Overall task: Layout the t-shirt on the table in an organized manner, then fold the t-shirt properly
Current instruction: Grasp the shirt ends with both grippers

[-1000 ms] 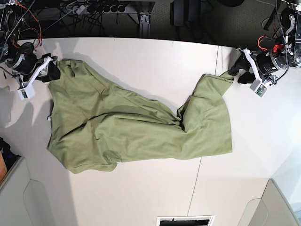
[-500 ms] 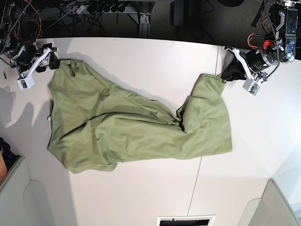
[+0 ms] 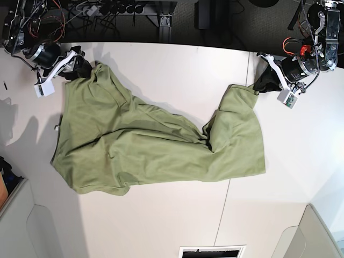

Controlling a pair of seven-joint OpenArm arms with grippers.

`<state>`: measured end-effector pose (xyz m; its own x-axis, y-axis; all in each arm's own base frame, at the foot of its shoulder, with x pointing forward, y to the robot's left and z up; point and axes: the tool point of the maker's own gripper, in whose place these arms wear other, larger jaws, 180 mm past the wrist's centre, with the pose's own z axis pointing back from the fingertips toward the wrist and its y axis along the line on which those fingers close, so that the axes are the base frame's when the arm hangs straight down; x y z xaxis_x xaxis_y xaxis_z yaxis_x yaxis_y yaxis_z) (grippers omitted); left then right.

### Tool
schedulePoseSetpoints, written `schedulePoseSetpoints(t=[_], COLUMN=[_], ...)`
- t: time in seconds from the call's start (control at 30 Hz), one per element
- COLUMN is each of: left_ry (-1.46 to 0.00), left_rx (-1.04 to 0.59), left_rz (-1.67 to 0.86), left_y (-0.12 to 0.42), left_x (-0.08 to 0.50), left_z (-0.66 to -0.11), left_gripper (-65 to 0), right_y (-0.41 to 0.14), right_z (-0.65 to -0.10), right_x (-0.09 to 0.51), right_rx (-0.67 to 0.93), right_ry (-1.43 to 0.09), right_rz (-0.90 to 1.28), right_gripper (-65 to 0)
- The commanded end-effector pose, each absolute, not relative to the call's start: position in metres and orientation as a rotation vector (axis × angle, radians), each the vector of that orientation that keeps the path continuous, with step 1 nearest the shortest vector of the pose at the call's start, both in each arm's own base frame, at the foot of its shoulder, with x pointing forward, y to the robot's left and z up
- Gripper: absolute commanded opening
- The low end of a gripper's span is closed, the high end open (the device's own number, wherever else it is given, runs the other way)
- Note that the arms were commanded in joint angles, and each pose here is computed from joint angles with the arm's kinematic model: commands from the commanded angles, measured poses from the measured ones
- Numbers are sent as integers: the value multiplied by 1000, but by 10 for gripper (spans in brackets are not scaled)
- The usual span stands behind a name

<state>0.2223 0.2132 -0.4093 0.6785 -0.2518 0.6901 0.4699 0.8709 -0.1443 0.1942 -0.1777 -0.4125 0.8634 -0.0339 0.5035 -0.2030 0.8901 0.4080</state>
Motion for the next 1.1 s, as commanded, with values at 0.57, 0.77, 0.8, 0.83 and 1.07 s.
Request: schedulePoseSetpoints(t=[0.57,0.77,0.8,0.83,1.07], left_ry=[-809,-929,-924,-910,-806], left_rx=[-356,-262,-251,-244,-262], left_rz=[-382,-349,-357,-361,-376], left_y=[220,255,261,267,291], left_x=[239,284,292,297,294], left_z=[-385,-346,-339,-334,-314], left_gripper=[-650,-650,-650,-650,-650], right_y=[-187,-235,-244,-254,-279], right_z=[-394,-365,-362,-360,-356], right_x=[222,255,258,260,255], right_rx=[432,290,255,220,169], right_ry=[-649,-714,-708,-697,-643], right_rz=[89,157,175,189,219], right_gripper=[-650,-650,-650,-650,-650])
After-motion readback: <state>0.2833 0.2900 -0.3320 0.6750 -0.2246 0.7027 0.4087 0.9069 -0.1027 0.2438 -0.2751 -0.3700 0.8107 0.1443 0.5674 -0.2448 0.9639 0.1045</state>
